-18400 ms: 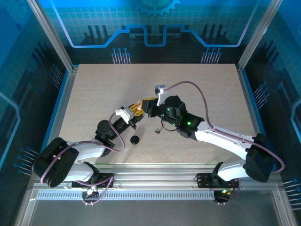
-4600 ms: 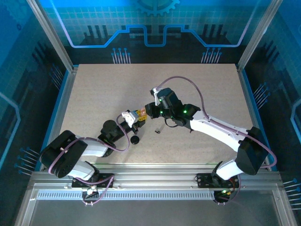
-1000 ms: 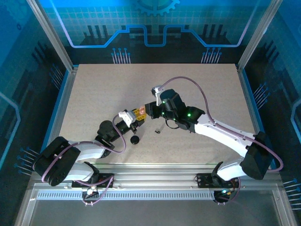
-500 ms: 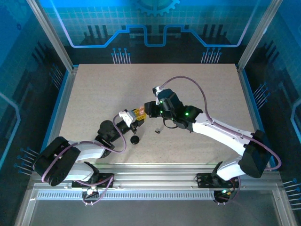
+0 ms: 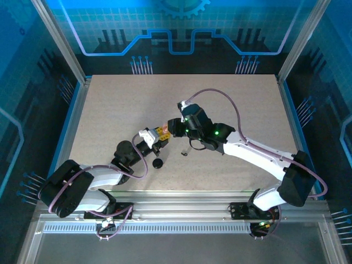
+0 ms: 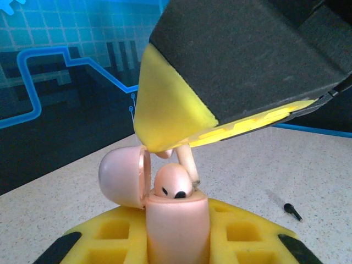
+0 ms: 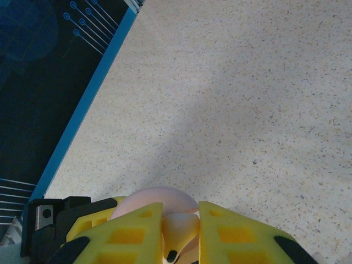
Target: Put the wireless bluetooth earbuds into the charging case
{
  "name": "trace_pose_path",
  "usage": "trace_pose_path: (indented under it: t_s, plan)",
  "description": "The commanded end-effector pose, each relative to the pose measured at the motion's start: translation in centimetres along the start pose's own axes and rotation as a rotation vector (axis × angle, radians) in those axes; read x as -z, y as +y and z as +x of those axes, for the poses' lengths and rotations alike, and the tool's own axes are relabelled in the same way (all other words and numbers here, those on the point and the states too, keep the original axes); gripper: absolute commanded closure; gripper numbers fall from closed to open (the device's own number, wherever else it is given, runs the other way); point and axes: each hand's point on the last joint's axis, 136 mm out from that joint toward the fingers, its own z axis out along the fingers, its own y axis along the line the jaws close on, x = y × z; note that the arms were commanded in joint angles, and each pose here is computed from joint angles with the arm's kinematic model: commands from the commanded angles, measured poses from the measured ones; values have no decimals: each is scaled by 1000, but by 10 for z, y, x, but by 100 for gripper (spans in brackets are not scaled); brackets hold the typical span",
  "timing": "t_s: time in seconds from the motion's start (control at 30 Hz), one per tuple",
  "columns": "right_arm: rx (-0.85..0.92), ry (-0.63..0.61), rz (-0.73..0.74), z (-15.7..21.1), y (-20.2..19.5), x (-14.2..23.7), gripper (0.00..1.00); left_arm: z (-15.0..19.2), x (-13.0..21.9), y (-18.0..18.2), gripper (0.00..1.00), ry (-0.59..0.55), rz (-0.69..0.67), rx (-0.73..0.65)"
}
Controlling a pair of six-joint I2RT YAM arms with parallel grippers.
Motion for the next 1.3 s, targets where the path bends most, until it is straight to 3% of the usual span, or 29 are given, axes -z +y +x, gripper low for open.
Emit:
trace_pose_path:
  t_s: [0.0, 0.27, 0.73, 0.97, 1.27]
  plan:
    - [39, 163, -34, 46, 16, -4, 80, -51, 4, -6, 87, -178, 28, -63]
    - [157, 36, -56, 6, 17, 24, 80, -52, 4, -7, 88, -180, 31, -51]
    - [184, -109, -154, -32, 26, 58, 80, -53, 7, -15, 88, -187, 75, -79]
    - [213, -254, -194, -41, 25, 92, 80, -61, 11, -22, 88, -212, 107, -102]
    - [334, -360, -247, -36, 39, 95, 80, -69, 17, -27, 88, -236, 131, -96]
